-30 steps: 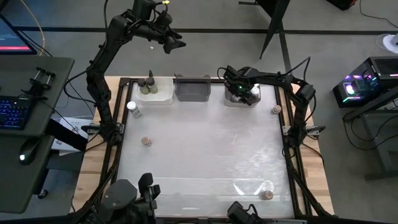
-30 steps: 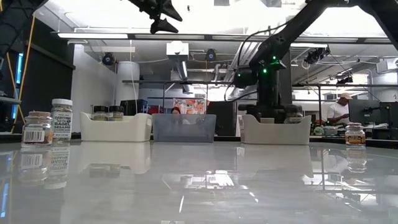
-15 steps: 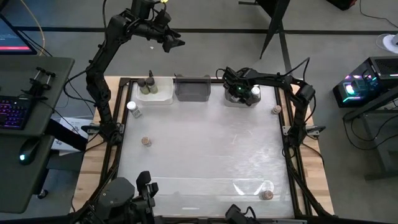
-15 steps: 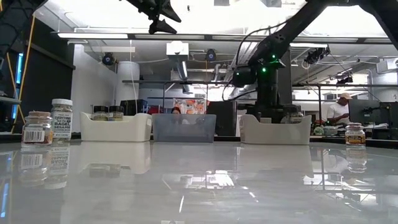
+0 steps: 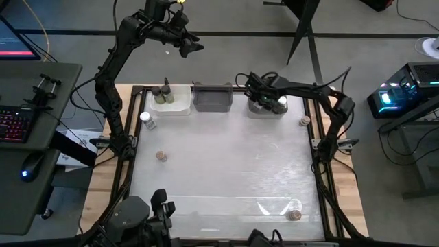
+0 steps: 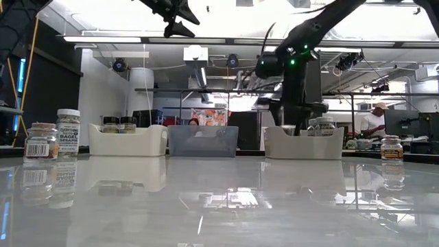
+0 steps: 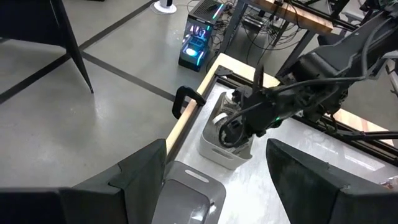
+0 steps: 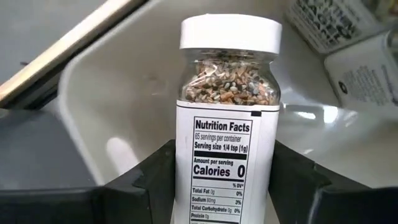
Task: Sort spices by type
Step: Put the bottom white seasoning bottle into the gray bin
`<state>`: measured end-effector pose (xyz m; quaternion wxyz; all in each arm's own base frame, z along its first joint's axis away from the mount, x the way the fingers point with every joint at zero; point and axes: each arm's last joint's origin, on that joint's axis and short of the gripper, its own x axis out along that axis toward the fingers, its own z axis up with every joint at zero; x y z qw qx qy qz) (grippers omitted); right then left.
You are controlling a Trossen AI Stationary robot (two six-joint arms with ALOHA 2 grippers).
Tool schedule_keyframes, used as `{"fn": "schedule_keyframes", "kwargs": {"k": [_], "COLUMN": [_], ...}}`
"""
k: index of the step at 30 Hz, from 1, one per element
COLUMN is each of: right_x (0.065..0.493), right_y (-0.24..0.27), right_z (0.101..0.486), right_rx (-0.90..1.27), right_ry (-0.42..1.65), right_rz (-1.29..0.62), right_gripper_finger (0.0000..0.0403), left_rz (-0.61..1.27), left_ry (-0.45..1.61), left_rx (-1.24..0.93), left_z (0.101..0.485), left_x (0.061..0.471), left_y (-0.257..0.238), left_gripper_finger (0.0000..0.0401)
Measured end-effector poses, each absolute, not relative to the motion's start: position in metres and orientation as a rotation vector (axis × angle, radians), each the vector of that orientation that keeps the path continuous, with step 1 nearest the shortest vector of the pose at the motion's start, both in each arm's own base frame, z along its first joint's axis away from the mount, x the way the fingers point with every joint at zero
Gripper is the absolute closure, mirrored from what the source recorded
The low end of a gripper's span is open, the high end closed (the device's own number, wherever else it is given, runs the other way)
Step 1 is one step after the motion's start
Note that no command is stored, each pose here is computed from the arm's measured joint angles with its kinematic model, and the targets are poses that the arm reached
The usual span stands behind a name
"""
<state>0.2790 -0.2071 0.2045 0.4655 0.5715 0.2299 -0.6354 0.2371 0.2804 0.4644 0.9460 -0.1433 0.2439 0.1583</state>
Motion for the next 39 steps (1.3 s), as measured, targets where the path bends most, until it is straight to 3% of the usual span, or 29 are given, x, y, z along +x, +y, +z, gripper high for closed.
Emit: {"fn": "schedule_keyframes", "kwargs": {"k": [11,17,21,24,29,34,39], "right_x": [0.266,0.266,0.269,0.276,0.284,0.285,0.287], "right_y": [-0.188,-0.15,-0.119,-0.1,-0.084,-0.078,-0.071], "right_z": [0.273,0.321,0.33,0.331,0.328,0.329,0.328], "right_rx": [0.889,0.436,0.11,-0.076,-0.17,-0.152,-0.136], "right_ry": [0.595,0.66,0.778,0.809,0.837,0.822,0.815], "right_rz": [-1.275,-0.815,-0.512,-0.395,-0.4,-0.348,-0.272], "right_gripper_finger": [0.0207,0.0207,0.0207,0.0207,0.0195,0.0204,0.0205], "left_rz": [0.316,0.198,0.001,-0.123,-0.271,-0.229,-0.189], "left_ry": [0.509,0.611,0.665,0.691,0.784,0.918,0.899], "left_rx": [-0.329,-0.271,-0.222,-0.172,-0.061,0.049,0.093], "left_z": [0.463,0.452,0.435,0.422,0.387,0.36,0.347], "left_x": [0.239,0.255,0.282,0.306,0.348,0.371,0.387], "left_y": [0.277,0.259,0.242,0.224,0.183,0.151,0.137], "left_gripper_finger": [0.014,0.014,0.014,0.014,0.014,0.014,0.014]}}
